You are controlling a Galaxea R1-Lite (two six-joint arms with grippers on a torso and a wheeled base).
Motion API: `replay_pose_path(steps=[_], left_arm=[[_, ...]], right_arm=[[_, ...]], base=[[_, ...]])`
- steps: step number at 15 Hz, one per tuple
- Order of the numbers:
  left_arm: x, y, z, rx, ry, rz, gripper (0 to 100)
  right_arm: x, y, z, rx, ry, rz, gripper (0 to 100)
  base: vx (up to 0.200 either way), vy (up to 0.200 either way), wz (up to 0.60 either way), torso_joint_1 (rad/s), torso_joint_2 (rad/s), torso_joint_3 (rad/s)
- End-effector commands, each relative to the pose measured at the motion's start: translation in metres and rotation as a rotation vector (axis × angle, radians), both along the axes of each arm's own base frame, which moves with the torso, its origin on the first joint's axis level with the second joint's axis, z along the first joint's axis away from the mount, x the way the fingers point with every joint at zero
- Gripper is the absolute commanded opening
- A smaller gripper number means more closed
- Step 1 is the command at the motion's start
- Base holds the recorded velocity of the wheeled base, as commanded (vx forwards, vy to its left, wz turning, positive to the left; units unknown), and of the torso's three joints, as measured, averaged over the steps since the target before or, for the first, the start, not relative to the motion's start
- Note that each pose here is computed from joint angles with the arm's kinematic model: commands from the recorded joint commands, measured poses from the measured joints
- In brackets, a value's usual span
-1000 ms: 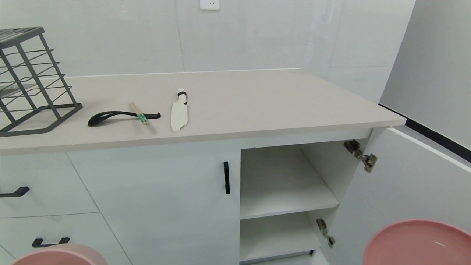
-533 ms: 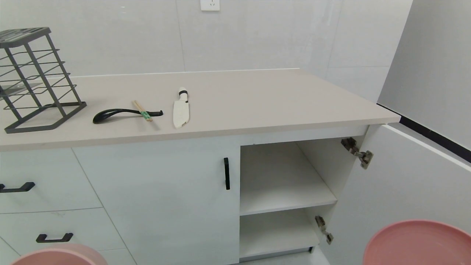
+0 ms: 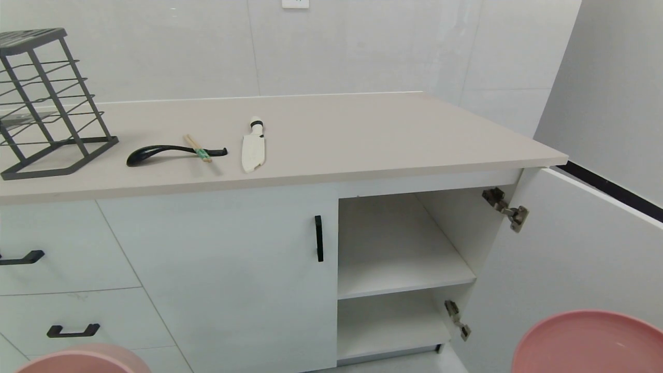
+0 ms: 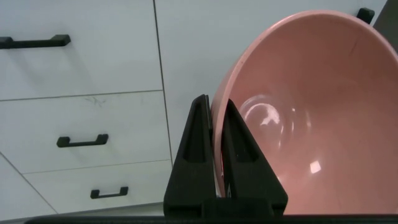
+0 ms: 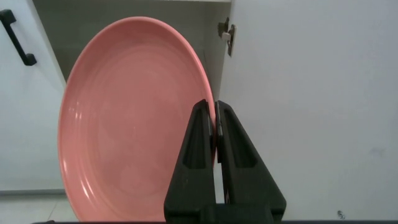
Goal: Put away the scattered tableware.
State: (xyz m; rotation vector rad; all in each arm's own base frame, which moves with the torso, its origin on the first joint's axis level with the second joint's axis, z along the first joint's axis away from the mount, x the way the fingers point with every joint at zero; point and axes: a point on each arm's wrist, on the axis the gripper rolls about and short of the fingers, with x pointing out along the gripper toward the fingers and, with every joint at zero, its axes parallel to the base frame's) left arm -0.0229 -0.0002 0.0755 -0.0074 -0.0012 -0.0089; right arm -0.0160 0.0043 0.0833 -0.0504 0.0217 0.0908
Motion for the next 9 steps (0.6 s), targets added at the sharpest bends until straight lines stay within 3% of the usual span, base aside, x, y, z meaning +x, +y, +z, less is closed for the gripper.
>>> replay_pose_path(steps=[1,9], left_arm=[[0.0001,0.0,0.0,0.0,0.001,0.001,0],[0.0001,0.0,0.0,0.0,0.001,0.001,0]], right_arm=[[0.0001,0.0,0.0001,-0.001,0.0,0.0,0],[0.0001,0.0002,-0.0002,-0.009,0.002,0.008,0]], base=[[0.0,0.0,0.0,-0.002,0.08,0.076],[0.0,0.0,0.0,0.0,0.0,0.0]])
